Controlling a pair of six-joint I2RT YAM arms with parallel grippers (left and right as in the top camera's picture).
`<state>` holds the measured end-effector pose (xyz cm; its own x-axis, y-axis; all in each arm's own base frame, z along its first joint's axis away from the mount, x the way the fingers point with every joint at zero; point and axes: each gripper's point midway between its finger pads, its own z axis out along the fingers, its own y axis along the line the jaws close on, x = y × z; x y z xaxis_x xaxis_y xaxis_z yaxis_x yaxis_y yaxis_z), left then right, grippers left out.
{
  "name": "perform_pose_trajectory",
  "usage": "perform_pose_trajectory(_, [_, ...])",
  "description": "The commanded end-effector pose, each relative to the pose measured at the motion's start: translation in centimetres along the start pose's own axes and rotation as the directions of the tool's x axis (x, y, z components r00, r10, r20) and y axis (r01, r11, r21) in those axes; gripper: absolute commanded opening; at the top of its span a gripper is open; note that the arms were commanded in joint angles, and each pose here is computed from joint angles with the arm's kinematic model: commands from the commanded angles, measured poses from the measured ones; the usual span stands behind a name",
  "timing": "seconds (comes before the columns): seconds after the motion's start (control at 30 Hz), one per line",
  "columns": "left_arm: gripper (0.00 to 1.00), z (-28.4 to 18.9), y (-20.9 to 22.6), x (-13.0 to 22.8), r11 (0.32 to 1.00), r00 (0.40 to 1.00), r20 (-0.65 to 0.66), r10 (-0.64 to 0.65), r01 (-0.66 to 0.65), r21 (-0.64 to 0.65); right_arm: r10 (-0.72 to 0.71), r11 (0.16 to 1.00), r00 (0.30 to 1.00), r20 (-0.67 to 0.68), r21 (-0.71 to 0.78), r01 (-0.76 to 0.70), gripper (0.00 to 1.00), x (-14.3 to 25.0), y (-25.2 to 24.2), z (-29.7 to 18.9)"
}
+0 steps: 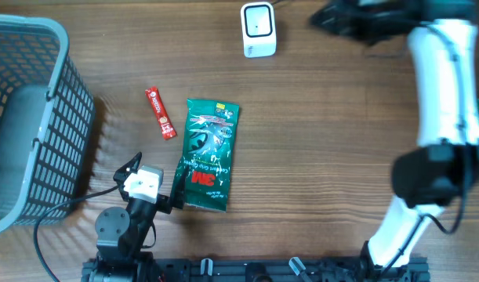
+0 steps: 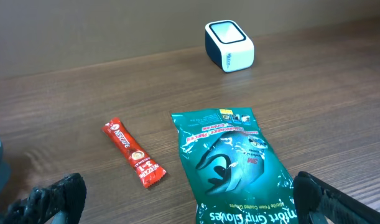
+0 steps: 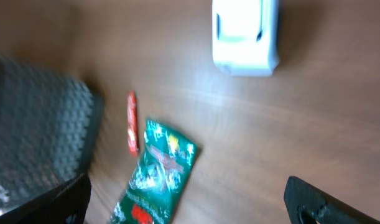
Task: Scan the item barcode
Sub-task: 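Reach the right gripper down and grasp the green 3M glove bag, then lift the glove bag up toward the scanner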
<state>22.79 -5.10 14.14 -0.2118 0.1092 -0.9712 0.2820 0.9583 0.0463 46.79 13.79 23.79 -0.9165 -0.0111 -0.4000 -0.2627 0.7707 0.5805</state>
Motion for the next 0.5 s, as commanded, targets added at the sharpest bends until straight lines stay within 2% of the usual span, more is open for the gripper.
perform_pose_trajectory(0.0, [1.00,0.1,-0.3,0.2,1.000,1.000,-0.002,0.015,-0.015,0.018,0.088,0.970,0.974,-0.209,0.240,-0.036,1.00,5.3,0.3,7.9])
perform_pose_trajectory(0.1, [1.00,0.1,-0.3,0.2,1.000,1.000,-0.002,0.015,-0.015,0.018,0.124,0.965,0.898,-0.422,0.263,-0.009,1.00,12.2,4.0,15.1])
perform_pose_trajectory(0.23, [1.00,0.1,-0.3,0.2,1.000,1.000,-0.002,0.015,-0.015,0.018,0.087,0.964,0.844,-0.530,0.260,0.064,1.00,18.4,6.9,23.5])
perform_pose_trajectory(0.3, [1.00,0.1,-0.3,0.2,1.000,1.000,-0.002,0.015,-0.015,0.018,0.190,0.917,0.830,-0.524,0.396,0.041,1.00,21.0,5.7,25.5])
perform_pose_trajectory(0.33, [1.00,0.1,-0.3,0.2,1.000,1.000,-0.002,0.015,-0.015,0.018,0.302,0.823,0.824,-0.479,0.567,0.028,1.00,23.3,3.3,26.3])
perform_pose_trajectory(0.4, [1.00,0.1,-0.3,0.2,1.000,1.000,-0.002,0.015,-0.015,0.018,0.367,0.744,0.802,-0.471,0.666,0.051,1.00,25.6,1.6,26.5])
perform_pose_trajectory(0.43, [1.00,0.1,-0.3,0.2,1.000,1.000,-0.002,0.015,-0.015,0.018,0.380,0.731,0.784,-0.491,0.679,0.071,0.86,26.7,1.1,26.7])
perform_pose_trajectory(0.47, [1.00,0.1,-0.3,0.2,1.000,1.000,-0.002,0.015,-0.015,0.018,0.391,0.720,0.771,-0.502,0.688,0.083,0.53,27.2,0.7,26.5])
